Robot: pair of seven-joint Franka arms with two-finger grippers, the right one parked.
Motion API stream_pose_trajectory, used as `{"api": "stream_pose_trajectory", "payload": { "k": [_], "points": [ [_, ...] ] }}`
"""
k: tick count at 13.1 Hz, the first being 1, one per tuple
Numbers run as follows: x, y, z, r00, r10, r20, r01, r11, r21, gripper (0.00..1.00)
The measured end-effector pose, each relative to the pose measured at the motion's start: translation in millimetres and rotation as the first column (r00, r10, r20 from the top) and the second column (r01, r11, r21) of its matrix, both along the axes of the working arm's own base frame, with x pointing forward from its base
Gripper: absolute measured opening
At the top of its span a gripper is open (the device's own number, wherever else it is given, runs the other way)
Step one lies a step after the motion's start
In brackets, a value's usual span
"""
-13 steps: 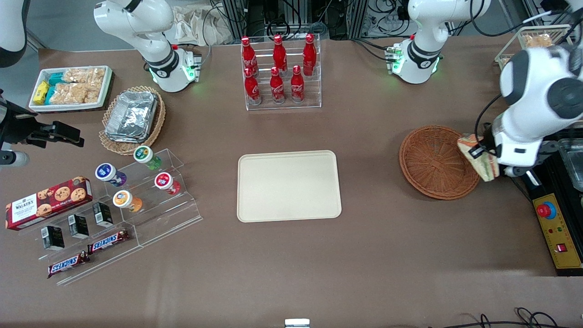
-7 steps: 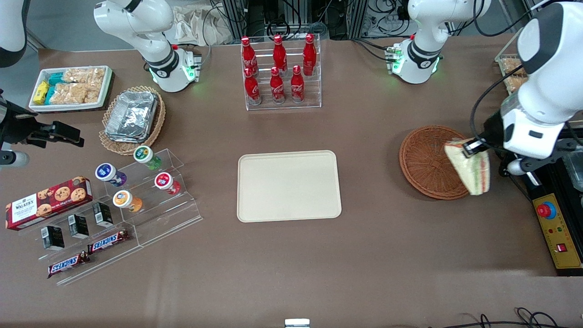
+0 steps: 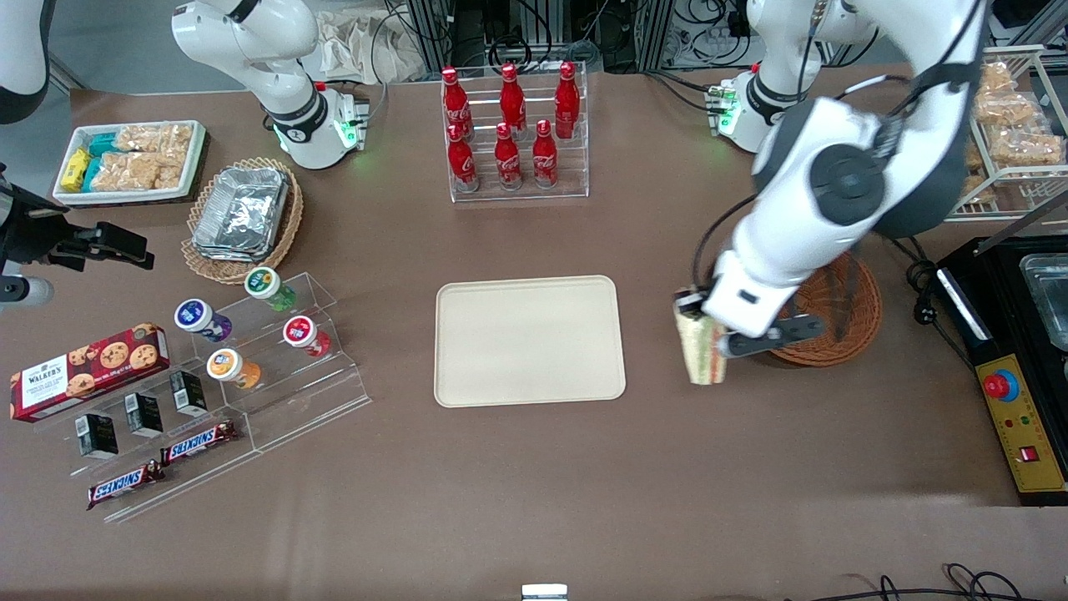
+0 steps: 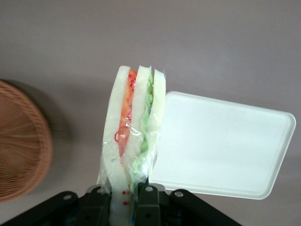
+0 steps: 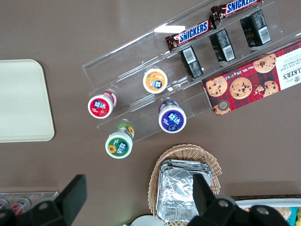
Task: Place sandwich from basket to tray
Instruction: 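Carry the sandwich over the beige tray with the left gripper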
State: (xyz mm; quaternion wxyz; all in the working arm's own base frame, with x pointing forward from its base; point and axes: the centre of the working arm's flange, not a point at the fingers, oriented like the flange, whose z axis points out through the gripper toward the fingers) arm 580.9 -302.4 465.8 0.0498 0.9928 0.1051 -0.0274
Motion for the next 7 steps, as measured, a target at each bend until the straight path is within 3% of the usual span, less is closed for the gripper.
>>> {"api": "stream_pose_trajectory", "payload": {
  "k": [3,7],
  "points": [
    [-6,-48,-52,0.998,-0.063,-0.011,0.063,0.998,0.001,0.20],
    [-17,-97,-144,0.991,-0.130,-0.011,0.131,0.990,0.059,0.20]
  ]
}}
